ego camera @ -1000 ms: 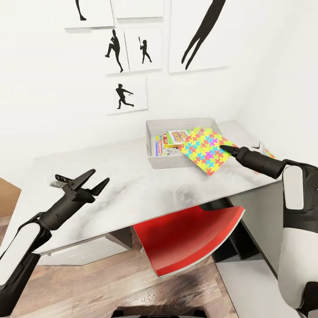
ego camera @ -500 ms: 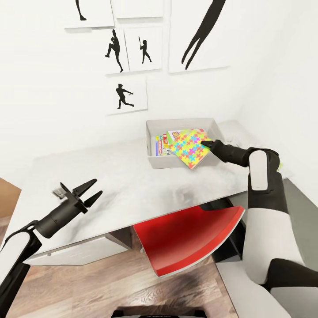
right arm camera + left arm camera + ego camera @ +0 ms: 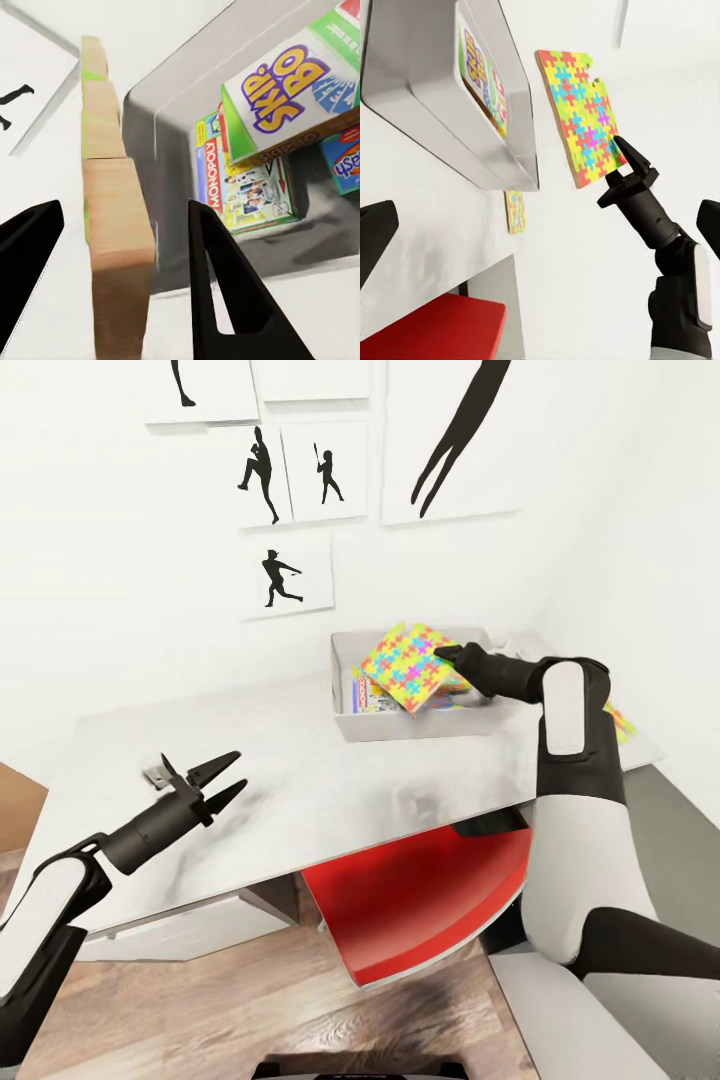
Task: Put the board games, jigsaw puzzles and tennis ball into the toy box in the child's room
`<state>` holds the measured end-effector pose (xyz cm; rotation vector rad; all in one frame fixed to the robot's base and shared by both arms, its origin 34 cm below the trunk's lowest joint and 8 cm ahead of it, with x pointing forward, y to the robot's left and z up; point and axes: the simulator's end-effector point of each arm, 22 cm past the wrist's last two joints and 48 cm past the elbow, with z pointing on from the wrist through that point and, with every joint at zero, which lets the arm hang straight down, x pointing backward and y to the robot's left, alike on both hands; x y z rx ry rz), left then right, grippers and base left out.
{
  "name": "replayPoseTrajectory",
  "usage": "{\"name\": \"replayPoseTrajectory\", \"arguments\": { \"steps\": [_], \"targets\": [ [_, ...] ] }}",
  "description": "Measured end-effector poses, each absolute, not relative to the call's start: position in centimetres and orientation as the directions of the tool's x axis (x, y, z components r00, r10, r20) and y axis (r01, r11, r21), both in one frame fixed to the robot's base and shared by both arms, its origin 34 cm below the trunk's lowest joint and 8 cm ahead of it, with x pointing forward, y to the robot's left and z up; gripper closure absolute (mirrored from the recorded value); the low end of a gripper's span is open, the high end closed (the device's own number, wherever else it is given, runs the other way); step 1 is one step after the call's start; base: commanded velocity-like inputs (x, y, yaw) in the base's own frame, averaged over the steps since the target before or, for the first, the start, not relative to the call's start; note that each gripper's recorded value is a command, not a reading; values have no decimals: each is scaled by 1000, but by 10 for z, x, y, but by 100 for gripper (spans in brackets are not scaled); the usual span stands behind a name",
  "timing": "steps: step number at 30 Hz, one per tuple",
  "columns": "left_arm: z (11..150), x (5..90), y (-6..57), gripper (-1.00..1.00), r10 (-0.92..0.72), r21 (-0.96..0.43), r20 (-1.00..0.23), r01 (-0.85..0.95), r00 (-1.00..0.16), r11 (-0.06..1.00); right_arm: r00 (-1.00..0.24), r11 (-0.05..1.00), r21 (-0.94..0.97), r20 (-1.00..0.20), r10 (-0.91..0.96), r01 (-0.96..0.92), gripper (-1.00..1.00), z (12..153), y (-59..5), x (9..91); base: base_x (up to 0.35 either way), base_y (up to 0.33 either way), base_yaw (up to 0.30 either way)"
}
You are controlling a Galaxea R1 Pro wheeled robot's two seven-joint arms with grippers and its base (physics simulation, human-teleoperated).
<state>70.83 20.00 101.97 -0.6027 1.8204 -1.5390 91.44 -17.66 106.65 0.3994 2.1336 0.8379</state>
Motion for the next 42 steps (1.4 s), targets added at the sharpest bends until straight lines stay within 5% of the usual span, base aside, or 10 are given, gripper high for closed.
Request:
{"name": "replayPoseTrajectory", "arguments": {
  "steps": [25,42],
  "targets": [
    [1040,720,187,-100,-669,-974,-218,114,-711,195,-642,756,642,-529,554,124,100,1042,-169,934,0,0,1],
    [1104,795,205,-100,-631,-926,-343,137,-696,352,-583,744,644,-539,608,179,100,1045,-173,962,0,0,15]
  ]
}}
